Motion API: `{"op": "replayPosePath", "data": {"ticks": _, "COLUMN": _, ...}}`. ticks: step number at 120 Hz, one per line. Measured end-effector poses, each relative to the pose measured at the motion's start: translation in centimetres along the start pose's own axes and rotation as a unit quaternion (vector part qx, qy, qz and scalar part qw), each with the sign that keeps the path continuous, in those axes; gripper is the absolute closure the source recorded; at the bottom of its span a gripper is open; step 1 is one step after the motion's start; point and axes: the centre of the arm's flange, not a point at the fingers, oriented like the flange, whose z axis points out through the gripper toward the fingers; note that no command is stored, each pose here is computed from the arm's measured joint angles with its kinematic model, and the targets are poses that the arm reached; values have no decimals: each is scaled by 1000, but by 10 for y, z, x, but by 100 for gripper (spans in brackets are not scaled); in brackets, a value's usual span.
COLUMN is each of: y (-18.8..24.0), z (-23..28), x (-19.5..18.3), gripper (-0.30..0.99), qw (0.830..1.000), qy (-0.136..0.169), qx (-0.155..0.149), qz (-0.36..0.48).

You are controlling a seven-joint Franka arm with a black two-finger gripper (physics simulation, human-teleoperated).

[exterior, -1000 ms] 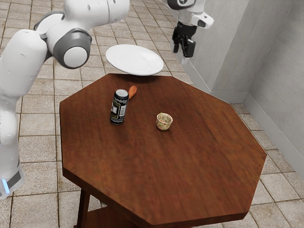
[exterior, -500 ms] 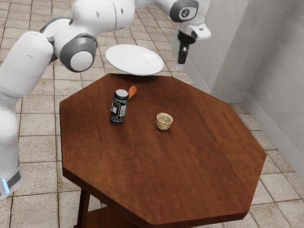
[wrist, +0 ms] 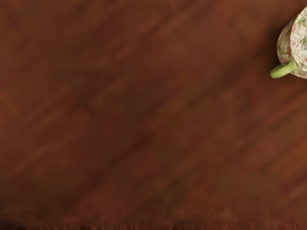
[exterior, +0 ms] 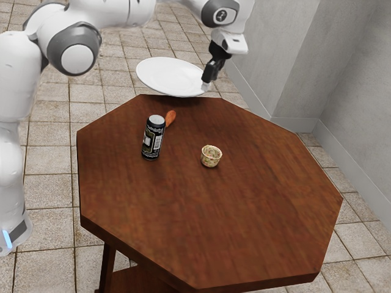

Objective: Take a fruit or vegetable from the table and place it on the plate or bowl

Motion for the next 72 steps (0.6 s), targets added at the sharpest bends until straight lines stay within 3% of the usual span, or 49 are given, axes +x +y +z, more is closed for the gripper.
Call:
{"op": "replayPosePath", "data": {"ticks": 33, "y": 2, "z": 59, "x": -8, "gripper": 0, "qw": 999, "qy": -26, "qx": -14, "qz": 40}}
{"op": "replayPosePath", "data": {"ticks": 72, "y": 17, "z": 51, "x": -34, "gripper": 0, "qw": 997, "qy": -26, "qx": 4, "qz": 67}}
